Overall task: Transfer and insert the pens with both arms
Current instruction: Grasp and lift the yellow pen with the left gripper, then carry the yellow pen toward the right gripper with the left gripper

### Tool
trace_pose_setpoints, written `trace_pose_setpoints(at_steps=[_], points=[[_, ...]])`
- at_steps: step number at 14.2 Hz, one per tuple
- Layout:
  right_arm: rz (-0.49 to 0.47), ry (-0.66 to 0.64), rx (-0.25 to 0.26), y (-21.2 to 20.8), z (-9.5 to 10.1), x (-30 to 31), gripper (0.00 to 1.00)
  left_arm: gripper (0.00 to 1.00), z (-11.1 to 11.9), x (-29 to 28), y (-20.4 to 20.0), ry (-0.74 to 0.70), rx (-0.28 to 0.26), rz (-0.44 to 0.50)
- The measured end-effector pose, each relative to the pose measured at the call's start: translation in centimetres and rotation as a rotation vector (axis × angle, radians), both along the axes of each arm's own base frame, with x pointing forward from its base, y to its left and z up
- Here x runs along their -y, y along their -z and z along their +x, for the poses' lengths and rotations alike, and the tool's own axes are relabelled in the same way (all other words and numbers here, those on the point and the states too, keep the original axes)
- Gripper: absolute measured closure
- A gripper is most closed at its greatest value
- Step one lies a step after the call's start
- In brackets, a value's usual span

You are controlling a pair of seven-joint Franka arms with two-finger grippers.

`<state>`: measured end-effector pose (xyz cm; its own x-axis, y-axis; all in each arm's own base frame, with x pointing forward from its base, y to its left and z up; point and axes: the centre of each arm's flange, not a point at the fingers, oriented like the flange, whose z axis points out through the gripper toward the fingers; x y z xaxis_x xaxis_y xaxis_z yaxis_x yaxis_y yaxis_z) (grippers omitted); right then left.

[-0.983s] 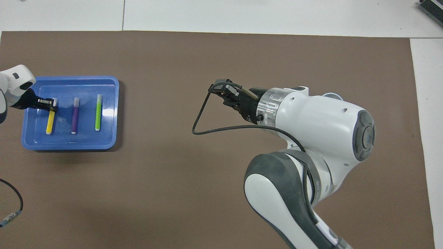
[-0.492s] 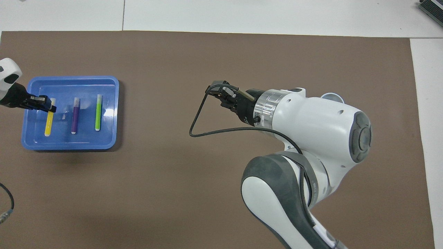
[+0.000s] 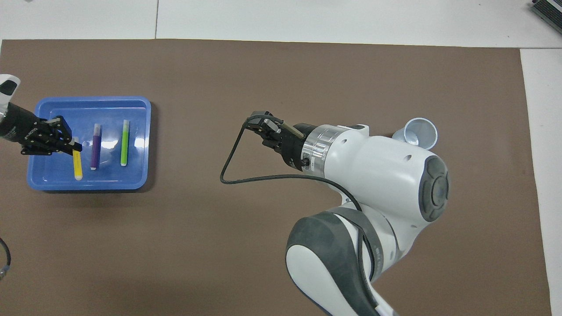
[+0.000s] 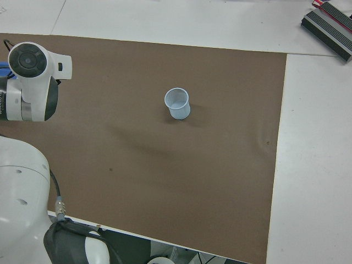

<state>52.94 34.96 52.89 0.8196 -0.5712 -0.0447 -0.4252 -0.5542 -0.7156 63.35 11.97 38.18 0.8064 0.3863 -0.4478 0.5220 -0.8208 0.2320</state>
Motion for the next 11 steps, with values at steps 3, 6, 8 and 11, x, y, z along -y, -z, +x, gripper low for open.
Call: trace_pose_setpoints(at_steps=[3, 6, 8, 11], points=[[0.033, 0.03, -0.015, 0.5, -1.1, -2.3, 0.38, 0.83, -0.1, 2.1, -0.8, -0.15, -0.094, -0.023], [0.03, 0.019, -0.032, 1.6, -1.7, -3.7, 0.38, 0.83, 0.0, 5.0, -1.5, -0.283, -0.197, -0.037], [0.025, 0.009, -0.039, 2.0, -2.0, -4.4, 0.38, 0.83, 0.3, 7.7, -2.2, -0.381, -0.268, -0.043], [0.016, -0.008, -0.049, 2.9, -2.5, -5.3, 0.39, 0.83, 0.5, 11.3, -2.7, -0.445, -0.333, -0.037]])
